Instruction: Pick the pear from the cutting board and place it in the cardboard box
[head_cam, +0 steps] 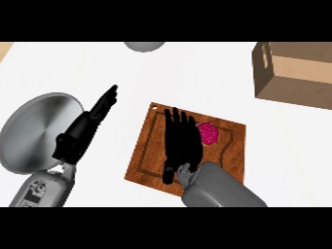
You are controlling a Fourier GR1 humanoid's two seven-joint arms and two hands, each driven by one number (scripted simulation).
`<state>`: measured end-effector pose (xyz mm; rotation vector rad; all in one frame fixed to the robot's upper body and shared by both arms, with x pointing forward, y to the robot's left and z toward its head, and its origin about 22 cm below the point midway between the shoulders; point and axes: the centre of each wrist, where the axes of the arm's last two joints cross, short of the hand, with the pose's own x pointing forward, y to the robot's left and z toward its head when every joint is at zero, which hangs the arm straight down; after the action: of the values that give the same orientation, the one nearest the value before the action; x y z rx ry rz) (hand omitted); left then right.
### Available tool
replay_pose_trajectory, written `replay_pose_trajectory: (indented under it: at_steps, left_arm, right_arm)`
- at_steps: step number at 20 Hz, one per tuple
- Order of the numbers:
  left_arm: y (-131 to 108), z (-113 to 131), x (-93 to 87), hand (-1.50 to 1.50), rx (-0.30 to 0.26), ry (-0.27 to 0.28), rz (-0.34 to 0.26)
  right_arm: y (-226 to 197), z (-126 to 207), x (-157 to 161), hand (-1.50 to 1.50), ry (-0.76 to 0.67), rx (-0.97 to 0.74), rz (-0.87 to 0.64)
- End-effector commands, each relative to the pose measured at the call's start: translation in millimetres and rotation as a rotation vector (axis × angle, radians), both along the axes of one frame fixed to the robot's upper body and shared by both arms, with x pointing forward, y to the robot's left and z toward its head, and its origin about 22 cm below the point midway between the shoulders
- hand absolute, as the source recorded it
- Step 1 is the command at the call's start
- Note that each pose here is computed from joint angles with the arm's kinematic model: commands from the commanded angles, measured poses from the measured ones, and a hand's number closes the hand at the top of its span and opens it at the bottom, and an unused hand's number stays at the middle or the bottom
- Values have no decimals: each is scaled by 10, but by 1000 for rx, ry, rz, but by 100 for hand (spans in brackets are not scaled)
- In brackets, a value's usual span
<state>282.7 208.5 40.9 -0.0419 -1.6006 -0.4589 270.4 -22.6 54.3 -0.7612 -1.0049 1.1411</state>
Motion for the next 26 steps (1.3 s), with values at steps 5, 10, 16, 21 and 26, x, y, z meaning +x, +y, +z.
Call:
replay_pose_trajectory:
  at_steps: [5, 10, 16, 21, 26]
  left_arm:
    - [2, -95, 117, 0, -19, -8, 13]
    - [-95, 31, -120, 0, 5, 14, -6]
    - [81, -42, -25, 0, -2, 0, 23]
    - [192, 124, -90, 0, 6, 0, -8]
    - [-11, 57, -99, 0, -13, 10, 36]
  right_arm:
    - [68, -146, 63, -150, 29, -61, -48]
    - [-7, -249, -46, -150, 34, -96, -46]
    - [-97, -442, 5, 150, 62, -101, -6]
    - [-11, -483, 129, 150, -8, -129, 7]
    - [-1453, -369, 176, 150, -73, -138, 140]
